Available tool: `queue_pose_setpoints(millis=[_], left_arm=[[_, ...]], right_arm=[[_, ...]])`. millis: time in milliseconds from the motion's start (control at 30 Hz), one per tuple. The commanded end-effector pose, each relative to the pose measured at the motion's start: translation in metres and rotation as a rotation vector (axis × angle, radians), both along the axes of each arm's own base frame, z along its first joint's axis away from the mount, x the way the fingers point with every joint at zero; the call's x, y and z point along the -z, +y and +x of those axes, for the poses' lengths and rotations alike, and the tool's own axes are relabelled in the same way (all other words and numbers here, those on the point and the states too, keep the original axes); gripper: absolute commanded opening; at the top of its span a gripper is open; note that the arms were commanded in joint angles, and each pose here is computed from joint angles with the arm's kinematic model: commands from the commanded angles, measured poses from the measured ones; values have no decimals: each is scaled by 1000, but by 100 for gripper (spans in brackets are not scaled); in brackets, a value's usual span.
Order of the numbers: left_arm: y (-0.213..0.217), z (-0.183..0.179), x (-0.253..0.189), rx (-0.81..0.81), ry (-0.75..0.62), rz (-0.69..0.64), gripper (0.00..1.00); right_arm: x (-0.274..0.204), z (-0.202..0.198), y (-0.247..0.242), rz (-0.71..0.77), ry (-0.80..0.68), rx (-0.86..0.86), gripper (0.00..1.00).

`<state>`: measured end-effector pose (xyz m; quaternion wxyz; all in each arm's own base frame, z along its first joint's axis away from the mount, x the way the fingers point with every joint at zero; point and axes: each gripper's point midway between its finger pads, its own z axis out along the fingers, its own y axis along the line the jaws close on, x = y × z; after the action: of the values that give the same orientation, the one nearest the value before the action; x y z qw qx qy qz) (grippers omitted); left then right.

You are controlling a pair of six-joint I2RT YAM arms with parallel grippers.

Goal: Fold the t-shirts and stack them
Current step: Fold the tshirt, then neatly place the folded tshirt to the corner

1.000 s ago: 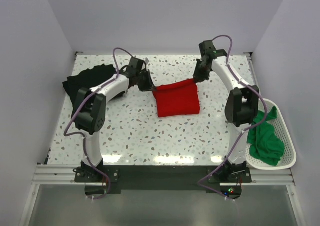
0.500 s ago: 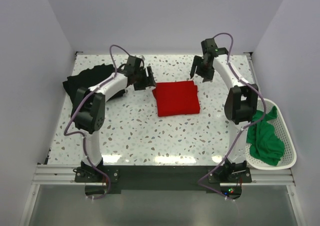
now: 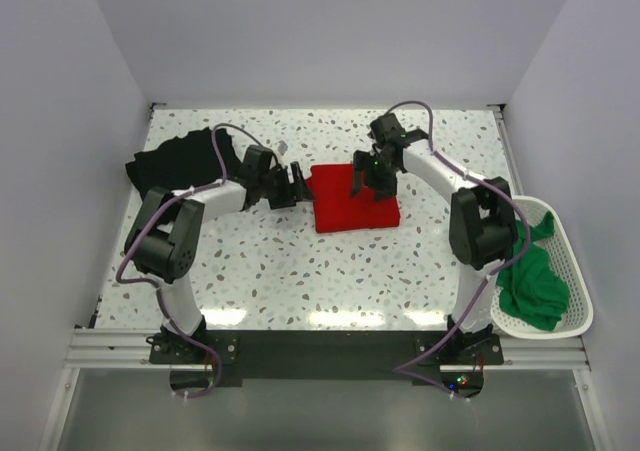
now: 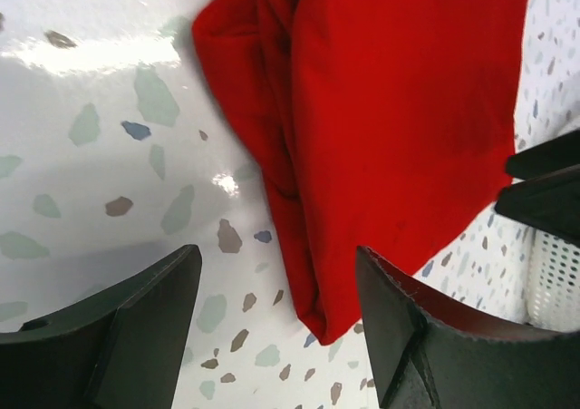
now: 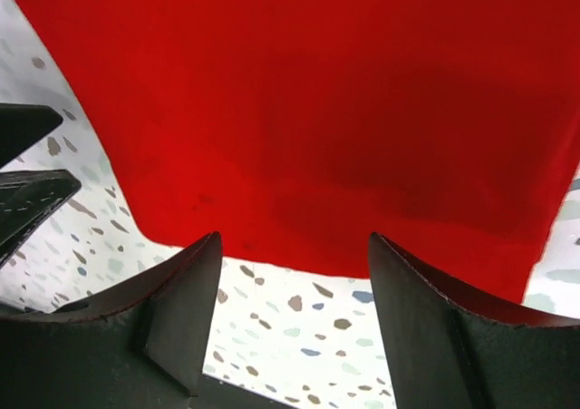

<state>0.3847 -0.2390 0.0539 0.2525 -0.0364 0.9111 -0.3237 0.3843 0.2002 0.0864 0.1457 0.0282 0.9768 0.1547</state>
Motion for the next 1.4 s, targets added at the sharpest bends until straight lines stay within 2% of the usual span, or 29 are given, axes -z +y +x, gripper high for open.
queue_pose_setpoints(millis=[0, 133, 533, 1033, 1367], left_arm=[[-19, 9, -31, 47, -120, -148, 73], [-26, 7, -25, 63, -126, -202, 74], [-30, 17, -2, 28, -88, -225, 74], [-15, 33, 37, -127, -41, -156, 74], [-11, 21, 75, -163, 93, -73, 74]], right_arm=[[8, 2, 9, 80, 13, 16, 68], [31, -3, 3, 36, 67, 6, 68], [79, -19, -12, -57, 172, 24, 67], [72, -17, -8, -35, 165, 20, 67], [71, -14, -3, -14, 164, 17, 67]])
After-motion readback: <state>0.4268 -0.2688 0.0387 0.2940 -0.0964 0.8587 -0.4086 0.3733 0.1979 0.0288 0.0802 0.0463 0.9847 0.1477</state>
